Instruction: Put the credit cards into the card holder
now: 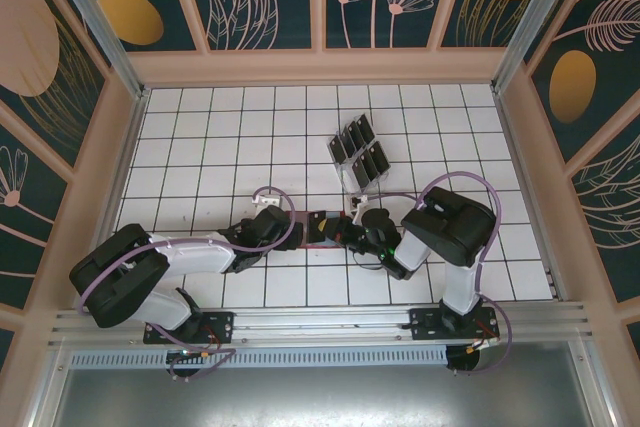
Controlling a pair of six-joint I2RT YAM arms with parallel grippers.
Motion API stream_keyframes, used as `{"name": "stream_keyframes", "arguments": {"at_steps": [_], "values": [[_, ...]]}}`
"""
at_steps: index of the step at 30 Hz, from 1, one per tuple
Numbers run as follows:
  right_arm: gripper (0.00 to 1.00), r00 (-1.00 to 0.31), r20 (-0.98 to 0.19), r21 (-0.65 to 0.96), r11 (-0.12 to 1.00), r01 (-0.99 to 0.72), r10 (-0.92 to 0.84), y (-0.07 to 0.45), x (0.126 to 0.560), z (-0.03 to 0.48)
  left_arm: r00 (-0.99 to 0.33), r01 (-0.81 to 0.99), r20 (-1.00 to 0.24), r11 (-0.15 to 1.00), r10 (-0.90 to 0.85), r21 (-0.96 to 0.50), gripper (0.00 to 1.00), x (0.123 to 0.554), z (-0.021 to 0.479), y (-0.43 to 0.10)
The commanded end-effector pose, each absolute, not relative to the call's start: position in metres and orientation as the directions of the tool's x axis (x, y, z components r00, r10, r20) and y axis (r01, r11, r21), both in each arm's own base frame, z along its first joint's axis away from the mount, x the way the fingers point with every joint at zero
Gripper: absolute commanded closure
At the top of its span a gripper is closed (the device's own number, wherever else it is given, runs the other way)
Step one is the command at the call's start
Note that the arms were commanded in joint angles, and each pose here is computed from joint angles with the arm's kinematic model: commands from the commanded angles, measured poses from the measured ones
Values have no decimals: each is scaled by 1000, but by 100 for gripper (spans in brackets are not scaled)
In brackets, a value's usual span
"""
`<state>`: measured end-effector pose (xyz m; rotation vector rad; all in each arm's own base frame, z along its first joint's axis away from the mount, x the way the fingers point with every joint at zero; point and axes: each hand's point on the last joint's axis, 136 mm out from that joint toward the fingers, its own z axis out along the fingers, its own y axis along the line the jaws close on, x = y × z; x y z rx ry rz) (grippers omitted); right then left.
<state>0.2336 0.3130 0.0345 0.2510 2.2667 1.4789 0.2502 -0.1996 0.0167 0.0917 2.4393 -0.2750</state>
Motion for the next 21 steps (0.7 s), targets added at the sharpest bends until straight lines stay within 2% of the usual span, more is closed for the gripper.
{"name": "stream_keyframes", "arguments": {"at_steps": [1,18,21], "values": [[100,-908,-224,905,422,-58,355,316,231,27,-845,118,-533,987,41,-111,2,223,-14,-178],[100,-920,-208,899,436,-46,332,318,230,23,-844,118,-535,986,39,-114,1,223,-13,-179],[94,-919,-218,893,448,-51,328,317,232,25,-844,117,-536,986,38,-115,2,223,-13,-179]]}}
